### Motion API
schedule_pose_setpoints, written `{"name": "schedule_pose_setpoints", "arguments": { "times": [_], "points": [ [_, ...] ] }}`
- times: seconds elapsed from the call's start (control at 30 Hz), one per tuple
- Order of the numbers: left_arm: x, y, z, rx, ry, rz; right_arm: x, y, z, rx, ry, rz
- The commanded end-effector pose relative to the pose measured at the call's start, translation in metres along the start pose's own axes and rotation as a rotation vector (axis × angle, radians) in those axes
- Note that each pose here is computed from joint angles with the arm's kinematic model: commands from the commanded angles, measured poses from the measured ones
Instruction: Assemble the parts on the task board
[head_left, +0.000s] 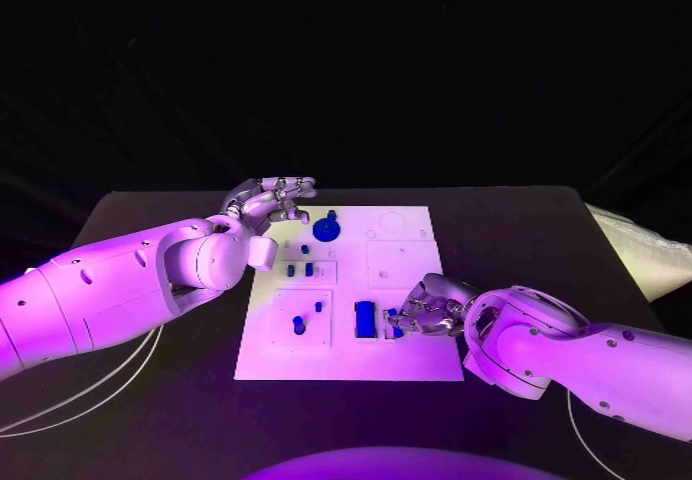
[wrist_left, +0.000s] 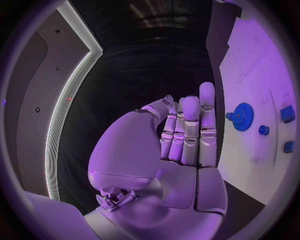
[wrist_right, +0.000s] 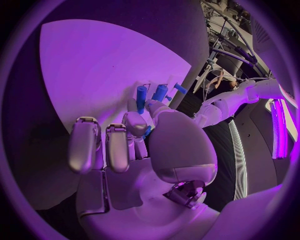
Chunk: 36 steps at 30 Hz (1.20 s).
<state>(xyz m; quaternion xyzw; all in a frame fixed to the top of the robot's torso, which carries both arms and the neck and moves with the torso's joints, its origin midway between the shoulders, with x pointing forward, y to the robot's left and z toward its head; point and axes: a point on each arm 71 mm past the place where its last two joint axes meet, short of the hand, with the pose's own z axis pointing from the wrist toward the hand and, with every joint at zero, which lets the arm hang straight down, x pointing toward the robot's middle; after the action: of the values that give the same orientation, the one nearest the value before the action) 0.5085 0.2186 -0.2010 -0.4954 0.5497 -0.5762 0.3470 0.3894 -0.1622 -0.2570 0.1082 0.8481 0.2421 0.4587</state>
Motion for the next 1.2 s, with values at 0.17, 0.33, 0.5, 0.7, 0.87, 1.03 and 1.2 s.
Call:
{"name": "schedule_pose_setpoints", "arguments": {
  "times": [0.17, 0.33, 0.5, 0.7, 0.87, 1.03, 1.2],
  "points": [
    [0.0026, -0.0006, 0.0002, 0.005, 0.020, -0.003, 0.0026, 0.0024, 0.0001, 0.004, 0.011, -0.055],
    [0.0031, -0.0005, 0.0002, 0.003, 0.020, -0.003, 0.0036, 0.0044, 0.0002, -0.003, 0.017, -0.059],
    [0.0029, -0.0005, 0.0001, 0.002, 0.020, -0.003, 0.0046, 0.0054, -0.0001, -0.008, 0.027, -0.064],
    [0.0027, -0.0005, 0.0000, 0.002, 0.020, -0.003, 0.0057, 0.0068, -0.0007, -0.014, 0.035, -0.069],
    [0.0025, -0.0005, -0.0001, 0.001, 0.020, -0.003, 0.0049, 0.0079, -0.0015, -0.022, 0.021, -0.084],
    [0.0018, -0.0006, -0.0004, 0.001, 0.018, -0.002, 0.0036, 0.0085, -0.0021, -0.028, 0.003, -0.096],
    [0.0016, -0.0006, -0.0004, 0.001, 0.018, -0.002, 0.0022, 0.0084, -0.0024, -0.031, -0.015, -0.099]
  ]
}}
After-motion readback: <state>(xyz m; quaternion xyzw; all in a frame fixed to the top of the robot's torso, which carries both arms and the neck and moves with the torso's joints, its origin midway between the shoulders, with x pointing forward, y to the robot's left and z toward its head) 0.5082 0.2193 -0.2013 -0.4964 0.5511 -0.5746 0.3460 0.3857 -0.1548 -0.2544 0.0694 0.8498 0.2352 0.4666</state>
